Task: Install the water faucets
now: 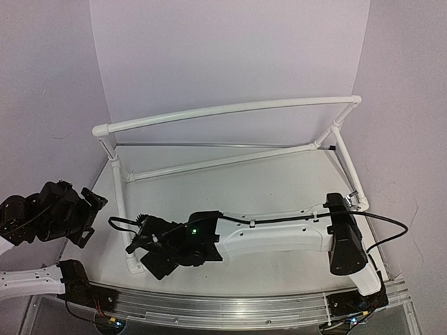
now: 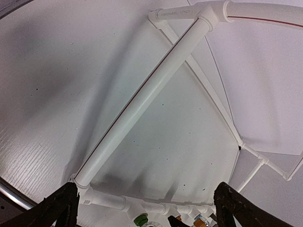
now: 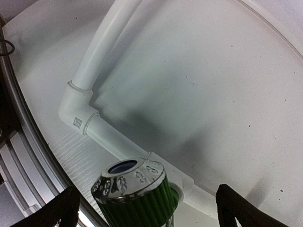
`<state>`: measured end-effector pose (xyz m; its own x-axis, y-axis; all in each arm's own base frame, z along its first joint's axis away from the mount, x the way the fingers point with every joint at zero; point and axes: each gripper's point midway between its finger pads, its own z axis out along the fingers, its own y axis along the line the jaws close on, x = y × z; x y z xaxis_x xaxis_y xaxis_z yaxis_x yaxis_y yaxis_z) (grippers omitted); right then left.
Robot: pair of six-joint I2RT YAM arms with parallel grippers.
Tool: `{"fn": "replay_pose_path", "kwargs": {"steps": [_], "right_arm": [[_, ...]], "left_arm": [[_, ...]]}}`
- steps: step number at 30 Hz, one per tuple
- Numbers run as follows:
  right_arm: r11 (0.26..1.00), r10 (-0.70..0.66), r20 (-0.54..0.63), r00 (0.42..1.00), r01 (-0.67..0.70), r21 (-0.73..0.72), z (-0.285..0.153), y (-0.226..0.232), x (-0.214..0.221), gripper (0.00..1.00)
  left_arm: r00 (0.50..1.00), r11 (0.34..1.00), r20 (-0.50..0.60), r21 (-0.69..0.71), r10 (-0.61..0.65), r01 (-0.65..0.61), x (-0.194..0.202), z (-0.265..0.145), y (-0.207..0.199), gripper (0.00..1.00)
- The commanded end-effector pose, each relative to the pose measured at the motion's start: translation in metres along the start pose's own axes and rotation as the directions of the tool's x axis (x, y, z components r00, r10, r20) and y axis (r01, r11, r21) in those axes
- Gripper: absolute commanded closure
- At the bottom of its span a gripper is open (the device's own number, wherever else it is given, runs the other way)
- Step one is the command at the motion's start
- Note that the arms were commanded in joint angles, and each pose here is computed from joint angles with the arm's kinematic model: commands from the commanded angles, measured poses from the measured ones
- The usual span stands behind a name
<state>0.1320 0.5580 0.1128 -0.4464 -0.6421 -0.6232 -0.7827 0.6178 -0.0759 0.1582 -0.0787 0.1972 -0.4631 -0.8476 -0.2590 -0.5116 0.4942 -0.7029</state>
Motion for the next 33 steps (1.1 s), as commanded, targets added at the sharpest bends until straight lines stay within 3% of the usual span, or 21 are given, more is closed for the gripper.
{"fn": "replay_pose_path", "kwargs": {"steps": [1, 9, 13, 18, 25, 29, 33], "right_arm": [[1.0, -0.017, 0.089, 0.996, 0.018, -0.007, -0.026, -0.003, -0.035, 0.02], [0.996, -0.073, 0.227, 0.971, 0.083, -0.034, -0.074, -0.019, -0.089, 0.02], [0.997, -0.017, 0.262, 0.965, 0.037, -0.074, -0.092, -0.069, -0.116, 0.02], [0.995, -0.015, 0.308, 0.951, 0.046, -0.091, -0.121, -0.135, -0.132, 0.02], [0.991, -0.068, 0.334, 0.94, 0.102, -0.086, -0.162, -0.199, -0.114, 0.02], [0.998, 0.041, 0.332, 0.942, -0.023, -0.058, -0.176, -0.273, -0.089, 0.02], [0.987, 0.145, 0.376, 0.915, -0.16, 0.008, -0.201, -0.336, -0.06, 0.02]], "left_arm": [[0.998, 0.997, 0.022, 0.048, 0.059, -0.06, -0.008, -0.01, -0.011, 0.0], [0.973, 0.969, 0.024, 0.088, 0.228, -0.23, -0.006, -0.015, -0.029, 0.0], [0.937, 0.923, 0.033, 0.163, 0.348, -0.348, -0.004, -0.025, -0.05, 0.0], [0.846, 0.835, 0.023, 0.147, 0.533, -0.53, 0.004, -0.026, -0.069, 0.0], [0.686, 0.691, -0.093, 0.061, 0.722, -0.72, 0.034, 0.005, -0.09, 0.0], [0.621, 0.633, -0.156, 0.037, 0.768, -0.773, 0.053, 0.028, -0.097, 0.0], [0.592, 0.607, -0.146, 0.1, 0.792, -0.788, 0.064, 0.037, -0.111, 0.0]]}}
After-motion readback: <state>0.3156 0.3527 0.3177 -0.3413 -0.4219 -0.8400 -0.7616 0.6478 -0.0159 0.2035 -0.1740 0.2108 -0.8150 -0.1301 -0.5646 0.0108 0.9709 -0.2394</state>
